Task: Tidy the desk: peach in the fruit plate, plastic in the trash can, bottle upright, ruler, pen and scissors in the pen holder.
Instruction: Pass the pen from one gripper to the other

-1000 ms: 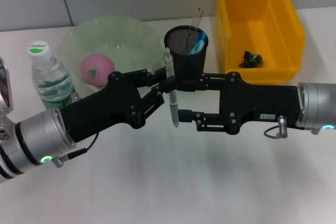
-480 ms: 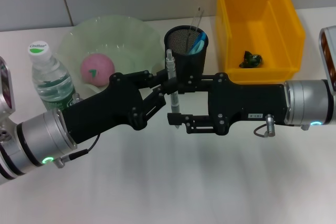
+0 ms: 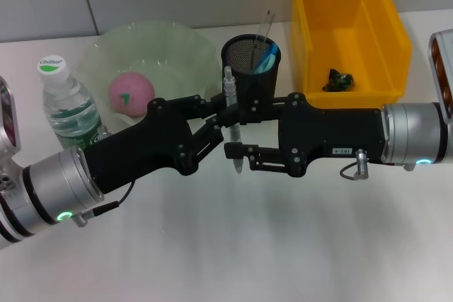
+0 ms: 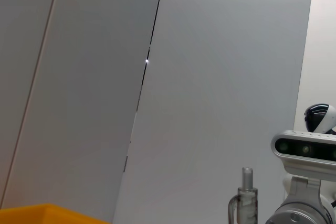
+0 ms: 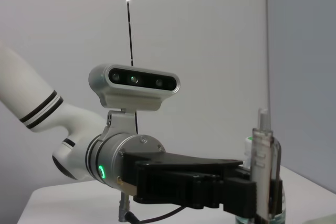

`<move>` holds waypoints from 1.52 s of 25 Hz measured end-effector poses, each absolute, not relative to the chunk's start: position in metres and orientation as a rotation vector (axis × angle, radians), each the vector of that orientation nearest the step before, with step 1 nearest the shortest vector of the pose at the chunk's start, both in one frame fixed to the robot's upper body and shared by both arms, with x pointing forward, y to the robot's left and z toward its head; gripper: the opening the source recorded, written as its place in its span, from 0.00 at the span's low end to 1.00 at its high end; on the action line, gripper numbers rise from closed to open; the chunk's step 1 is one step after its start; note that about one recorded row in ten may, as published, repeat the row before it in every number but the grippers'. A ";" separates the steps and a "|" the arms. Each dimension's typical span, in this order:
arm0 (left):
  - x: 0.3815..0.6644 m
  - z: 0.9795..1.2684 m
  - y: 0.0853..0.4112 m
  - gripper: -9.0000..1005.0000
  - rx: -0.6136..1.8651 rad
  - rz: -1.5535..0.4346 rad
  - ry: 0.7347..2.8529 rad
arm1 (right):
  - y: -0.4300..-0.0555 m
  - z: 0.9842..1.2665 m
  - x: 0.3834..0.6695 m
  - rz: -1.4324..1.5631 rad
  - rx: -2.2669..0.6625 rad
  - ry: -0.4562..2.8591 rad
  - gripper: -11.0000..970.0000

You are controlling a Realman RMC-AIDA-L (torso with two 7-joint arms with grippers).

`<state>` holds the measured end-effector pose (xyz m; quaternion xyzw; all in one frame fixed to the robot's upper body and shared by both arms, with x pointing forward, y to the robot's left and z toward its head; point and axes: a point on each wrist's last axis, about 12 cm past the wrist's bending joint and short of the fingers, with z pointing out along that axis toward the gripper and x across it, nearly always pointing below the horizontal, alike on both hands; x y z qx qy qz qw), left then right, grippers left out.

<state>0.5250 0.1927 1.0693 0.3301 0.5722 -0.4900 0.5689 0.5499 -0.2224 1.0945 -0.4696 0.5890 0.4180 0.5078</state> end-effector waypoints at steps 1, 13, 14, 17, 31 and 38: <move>0.525 1.069 0.193 0.21 0.775 -1.151 1.344 | -0.222 1.095 0.550 1.005 -1.131 1.417 0.60; 0.525 1.069 0.193 0.23 0.770 -1.152 1.346 | -0.221 1.095 0.550 1.010 -1.116 1.408 0.39; 0.525 1.069 0.193 0.23 0.769 -1.152 1.346 | -0.221 1.095 0.550 1.012 -1.115 1.409 0.39; 0.524 1.069 0.193 0.24 0.769 -1.153 1.345 | -0.221 1.094 0.549 1.015 -1.109 1.411 0.38; 0.524 1.069 0.192 0.27 0.775 -1.156 1.344 | -0.221 1.093 0.549 1.024 -1.097 1.412 0.17; 0.523 1.068 0.192 0.28 0.783 -1.147 1.335 | -0.220 1.093 0.549 1.024 -1.099 1.412 0.14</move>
